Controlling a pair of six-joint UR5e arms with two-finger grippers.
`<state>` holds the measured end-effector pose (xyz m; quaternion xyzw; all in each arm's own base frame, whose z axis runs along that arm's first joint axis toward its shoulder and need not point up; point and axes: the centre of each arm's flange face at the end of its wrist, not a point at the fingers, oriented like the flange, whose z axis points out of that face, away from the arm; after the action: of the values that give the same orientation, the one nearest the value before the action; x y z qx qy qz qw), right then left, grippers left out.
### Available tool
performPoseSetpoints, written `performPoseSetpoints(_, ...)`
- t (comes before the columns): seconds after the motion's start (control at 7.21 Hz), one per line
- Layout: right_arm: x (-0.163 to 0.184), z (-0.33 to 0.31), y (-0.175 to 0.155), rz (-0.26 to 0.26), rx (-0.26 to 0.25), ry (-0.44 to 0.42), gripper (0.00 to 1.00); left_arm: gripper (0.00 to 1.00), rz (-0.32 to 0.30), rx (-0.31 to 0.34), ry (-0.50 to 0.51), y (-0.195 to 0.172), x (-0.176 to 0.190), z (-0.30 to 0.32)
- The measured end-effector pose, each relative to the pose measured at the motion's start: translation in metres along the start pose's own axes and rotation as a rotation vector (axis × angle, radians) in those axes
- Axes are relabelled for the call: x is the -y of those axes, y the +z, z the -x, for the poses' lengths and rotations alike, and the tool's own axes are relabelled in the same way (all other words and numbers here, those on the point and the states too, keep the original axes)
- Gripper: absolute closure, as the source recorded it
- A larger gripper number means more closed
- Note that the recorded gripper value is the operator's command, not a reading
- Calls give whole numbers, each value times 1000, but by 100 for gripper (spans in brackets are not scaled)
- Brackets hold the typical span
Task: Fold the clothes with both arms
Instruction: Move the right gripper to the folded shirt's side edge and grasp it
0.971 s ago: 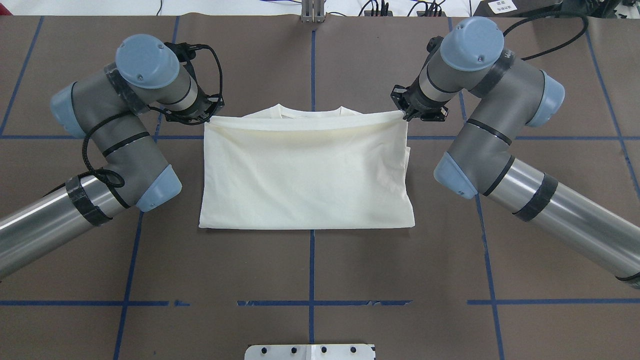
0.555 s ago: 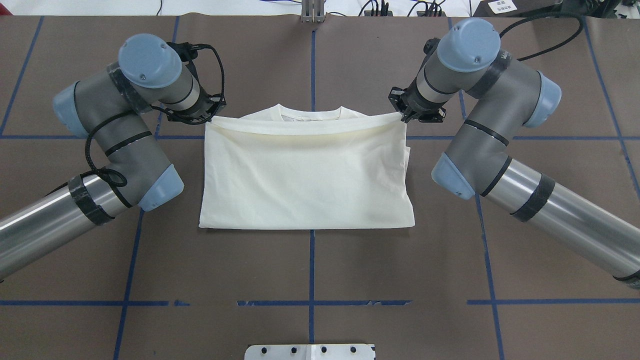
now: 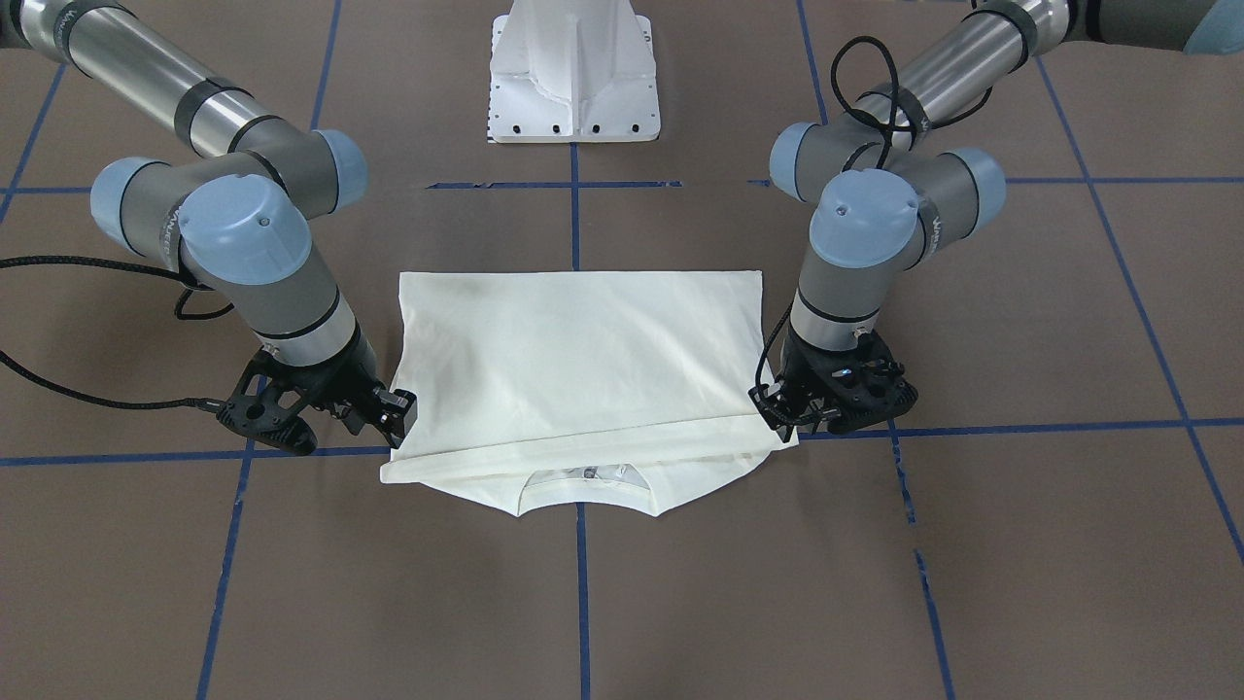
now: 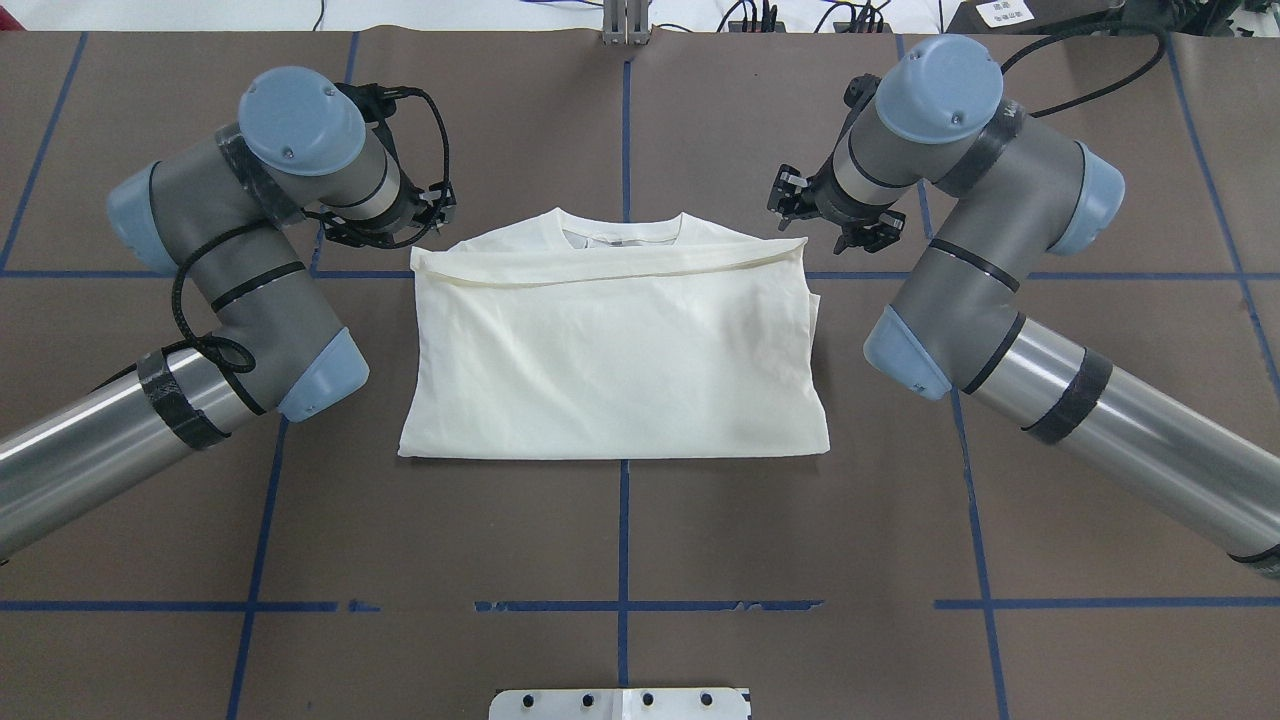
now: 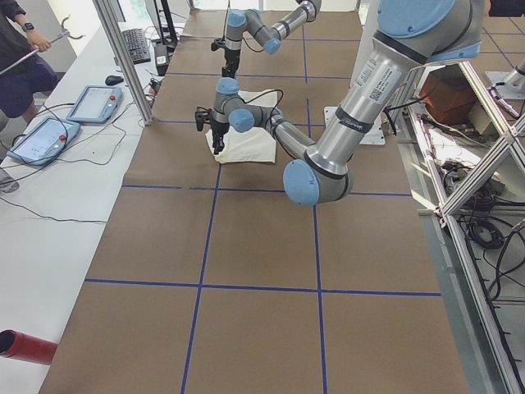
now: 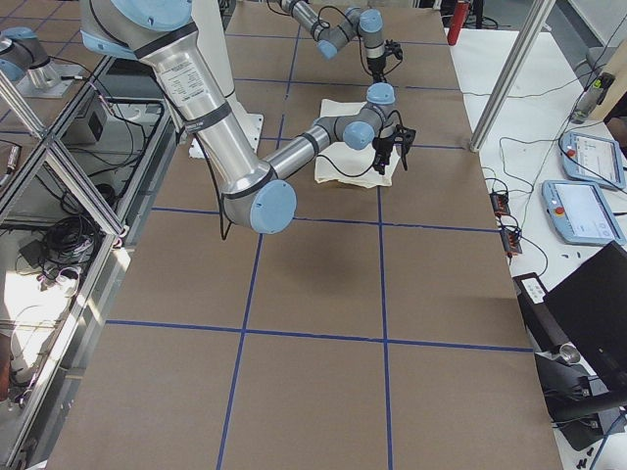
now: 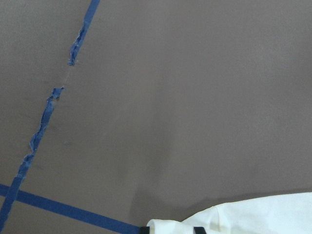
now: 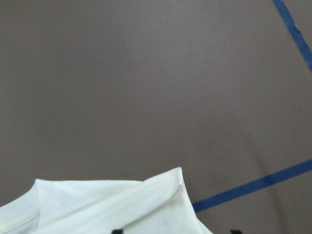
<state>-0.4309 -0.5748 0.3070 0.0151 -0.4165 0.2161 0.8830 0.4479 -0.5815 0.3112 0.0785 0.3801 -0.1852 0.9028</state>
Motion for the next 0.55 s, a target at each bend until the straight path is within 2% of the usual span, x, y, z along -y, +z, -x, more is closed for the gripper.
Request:
performPoseSetpoints(0.14,-15,-2,-7,9,17,-17,0,0,-1,-2,1,-4,0,0)
performPoseSetpoints(0.28,-44,-13,-10,28,29,-39,0,0,-3,-9,2,-10,-1,1)
performPoseSetpoints(0.55,-124,-52,-10,48,23,-76,1,0,-8,-20,0,-26,-2,0)
